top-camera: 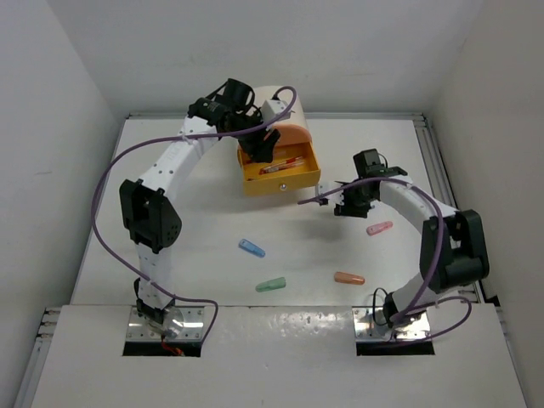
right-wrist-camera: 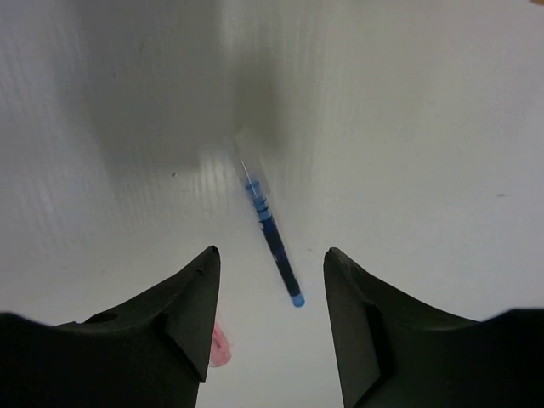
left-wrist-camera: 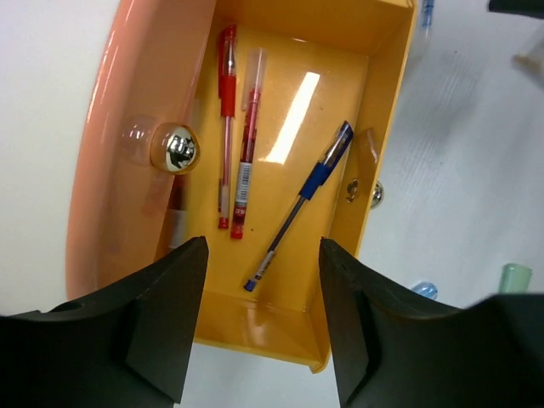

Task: Sort the stationery into containers
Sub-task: Place the pen in the drawer, then pick up the pen from the center of the board, then place the pen in the drawer, then close the drawer in the storage box.

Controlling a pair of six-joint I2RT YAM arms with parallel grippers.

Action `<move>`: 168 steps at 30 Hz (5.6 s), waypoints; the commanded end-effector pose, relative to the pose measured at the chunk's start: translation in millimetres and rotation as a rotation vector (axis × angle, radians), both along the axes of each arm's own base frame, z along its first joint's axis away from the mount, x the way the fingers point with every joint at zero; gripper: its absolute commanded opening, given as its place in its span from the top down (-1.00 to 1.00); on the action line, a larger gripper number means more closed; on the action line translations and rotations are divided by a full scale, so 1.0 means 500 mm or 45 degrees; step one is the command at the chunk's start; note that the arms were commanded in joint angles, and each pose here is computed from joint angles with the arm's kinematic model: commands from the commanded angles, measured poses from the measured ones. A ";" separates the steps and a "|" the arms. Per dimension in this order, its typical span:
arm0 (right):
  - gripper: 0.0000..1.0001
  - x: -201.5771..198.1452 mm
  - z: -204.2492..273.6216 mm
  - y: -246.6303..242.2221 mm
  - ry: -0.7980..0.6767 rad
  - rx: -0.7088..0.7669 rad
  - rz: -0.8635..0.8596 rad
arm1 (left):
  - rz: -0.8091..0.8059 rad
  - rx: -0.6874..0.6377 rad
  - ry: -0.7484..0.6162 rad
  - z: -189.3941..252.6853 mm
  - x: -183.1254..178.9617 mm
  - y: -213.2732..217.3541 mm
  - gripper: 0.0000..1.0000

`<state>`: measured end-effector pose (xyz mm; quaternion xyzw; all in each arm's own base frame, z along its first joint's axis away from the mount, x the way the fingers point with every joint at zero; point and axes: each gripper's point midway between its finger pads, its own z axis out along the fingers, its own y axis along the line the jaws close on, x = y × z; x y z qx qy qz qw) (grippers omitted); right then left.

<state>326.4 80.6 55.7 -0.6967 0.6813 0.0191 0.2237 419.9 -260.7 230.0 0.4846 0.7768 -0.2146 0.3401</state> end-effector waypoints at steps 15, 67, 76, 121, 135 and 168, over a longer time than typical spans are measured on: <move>0.20 0.073 -0.079 -0.042 0.150 -0.192 0.336 | -0.066 -0.267 -0.040 0.152 -0.062 -0.017 -0.36; 1.00 -0.062 0.589 0.309 0.225 1.490 -0.435 | 0.061 -1.083 -0.340 0.420 -0.265 0.094 -0.67; 1.00 -0.098 0.680 0.433 0.580 1.795 -0.493 | 0.017 -1.242 -0.120 0.419 -0.272 0.028 -0.62; 0.64 0.022 0.429 0.141 0.439 1.451 -1.022 | 0.014 0.134 -0.327 0.034 0.058 -0.085 0.92; 0.64 0.004 0.452 0.172 0.428 1.476 -0.970 | 0.099 -0.128 -0.471 0.207 0.053 -0.077 -0.43; 1.00 0.132 0.193 0.236 0.522 1.292 -1.409 | 0.476 -0.150 -0.293 -0.070 -0.130 0.075 1.00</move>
